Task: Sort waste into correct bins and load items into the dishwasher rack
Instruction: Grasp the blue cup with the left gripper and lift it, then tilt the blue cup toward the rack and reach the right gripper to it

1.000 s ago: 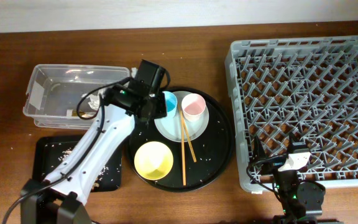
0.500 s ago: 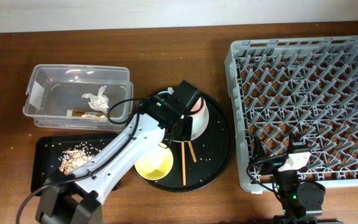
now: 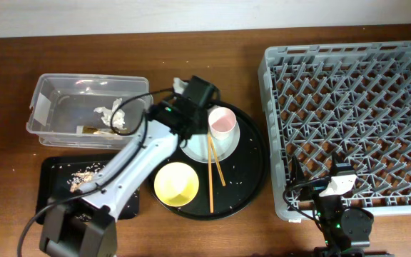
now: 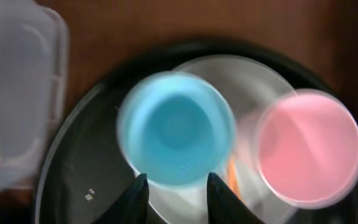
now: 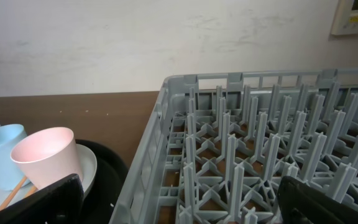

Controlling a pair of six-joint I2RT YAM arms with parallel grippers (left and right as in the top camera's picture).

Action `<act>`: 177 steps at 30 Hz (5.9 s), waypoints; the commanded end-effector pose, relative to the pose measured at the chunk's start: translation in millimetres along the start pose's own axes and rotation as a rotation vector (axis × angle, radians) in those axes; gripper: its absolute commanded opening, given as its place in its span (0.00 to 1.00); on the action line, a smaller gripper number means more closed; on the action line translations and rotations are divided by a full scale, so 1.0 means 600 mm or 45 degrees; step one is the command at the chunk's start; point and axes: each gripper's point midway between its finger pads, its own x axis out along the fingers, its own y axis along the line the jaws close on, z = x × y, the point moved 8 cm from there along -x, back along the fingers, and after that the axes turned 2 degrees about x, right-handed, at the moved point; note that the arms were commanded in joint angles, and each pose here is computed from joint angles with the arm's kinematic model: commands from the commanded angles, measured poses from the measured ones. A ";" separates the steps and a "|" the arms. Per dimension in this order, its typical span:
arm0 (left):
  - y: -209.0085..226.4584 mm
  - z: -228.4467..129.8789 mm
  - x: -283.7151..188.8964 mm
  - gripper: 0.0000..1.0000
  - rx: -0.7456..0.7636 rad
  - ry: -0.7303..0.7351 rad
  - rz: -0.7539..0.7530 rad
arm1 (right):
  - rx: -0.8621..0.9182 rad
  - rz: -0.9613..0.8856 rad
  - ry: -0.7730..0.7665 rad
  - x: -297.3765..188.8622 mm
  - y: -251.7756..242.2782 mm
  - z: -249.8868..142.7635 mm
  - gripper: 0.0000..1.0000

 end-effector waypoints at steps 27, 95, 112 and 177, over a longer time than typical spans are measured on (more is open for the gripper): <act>0.037 -0.019 0.118 0.30 -0.073 0.182 0.099 | 0.006 0.007 0.009 0.000 0.001 -0.004 0.98; -0.016 0.042 -0.202 0.01 0.037 -0.092 -0.614 | 0.446 0.152 0.156 0.026 0.031 0.093 0.98; -0.030 0.039 -0.215 0.01 0.099 -0.054 -0.805 | 0.482 -0.037 1.298 0.191 0.011 0.000 0.99; -0.039 0.079 -0.264 0.00 0.542 -0.023 -2.130 | 0.187 1.549 0.617 0.099 0.209 0.352 0.77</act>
